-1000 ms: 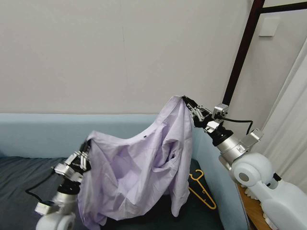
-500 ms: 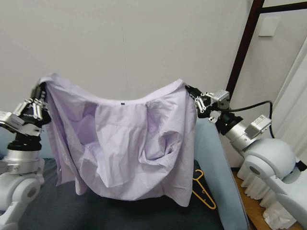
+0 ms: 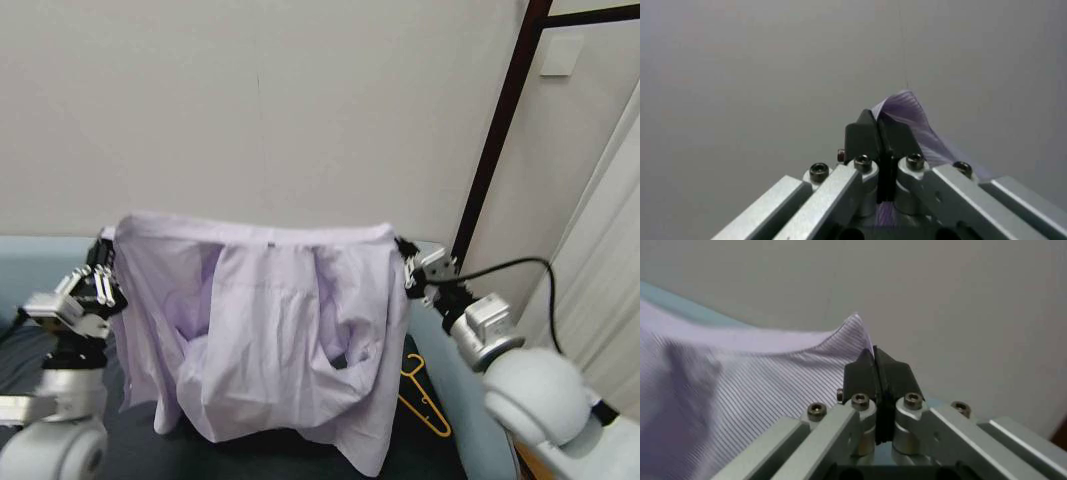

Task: Pick up the clothes from the sofa and hang them on the clothes hanger.

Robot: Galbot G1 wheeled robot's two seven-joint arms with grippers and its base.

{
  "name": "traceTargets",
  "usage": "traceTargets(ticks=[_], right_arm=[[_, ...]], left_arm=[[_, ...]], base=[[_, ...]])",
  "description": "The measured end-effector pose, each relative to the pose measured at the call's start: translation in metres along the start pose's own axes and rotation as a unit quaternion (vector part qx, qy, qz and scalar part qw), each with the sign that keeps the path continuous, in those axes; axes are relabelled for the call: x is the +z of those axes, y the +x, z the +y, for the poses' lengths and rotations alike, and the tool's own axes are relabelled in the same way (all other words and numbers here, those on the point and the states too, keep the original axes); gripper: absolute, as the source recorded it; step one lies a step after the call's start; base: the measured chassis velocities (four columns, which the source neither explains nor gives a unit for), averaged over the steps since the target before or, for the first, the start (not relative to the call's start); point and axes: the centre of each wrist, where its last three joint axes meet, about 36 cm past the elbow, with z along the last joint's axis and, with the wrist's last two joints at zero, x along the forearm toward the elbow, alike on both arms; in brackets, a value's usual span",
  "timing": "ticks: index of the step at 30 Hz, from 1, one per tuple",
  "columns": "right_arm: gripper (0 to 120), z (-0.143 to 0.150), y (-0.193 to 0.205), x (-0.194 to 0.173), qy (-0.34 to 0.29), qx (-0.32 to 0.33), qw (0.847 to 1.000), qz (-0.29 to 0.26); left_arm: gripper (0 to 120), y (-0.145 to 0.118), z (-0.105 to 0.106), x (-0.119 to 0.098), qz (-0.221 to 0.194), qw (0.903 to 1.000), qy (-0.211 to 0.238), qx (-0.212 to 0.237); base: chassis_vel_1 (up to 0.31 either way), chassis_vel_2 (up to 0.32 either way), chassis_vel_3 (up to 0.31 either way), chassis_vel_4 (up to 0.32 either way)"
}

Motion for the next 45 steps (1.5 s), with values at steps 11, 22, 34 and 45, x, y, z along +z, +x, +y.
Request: traceTargets(ticks=[11,22,34,45], right_arm=[[0,0.055,-0.015,0.06,-0.259,-0.052,0.964,0.018],[39,0.019,-0.031,0.101,-0.284,0.026,0.92,0.268],[80,-0.055,-0.036,0.222,-0.15,0.035,0.911,0.382],[100,-0.109,-0.064,0.316,-0.113,0.016,0.911,0.396]], left_arm=[[0,0.02,-0.009,0.028,0.019,0.9996,0.02,0.004],[0,0.019,0.014,0.044,0.031,0.9986,0.003,-0.041],[0,0.024,0.005,0.051,0.033,0.9986,0.01,-0.04],[0,0.02,0.004,0.044,0.02,0.9991,0.011,-0.036]], base=[[0.0,0.0,0.0,0.0],[0.0,0.0,0.0,0.0],[0.0,0.0,0.0,0.0],[0.0,0.0,0.0,0.0]])
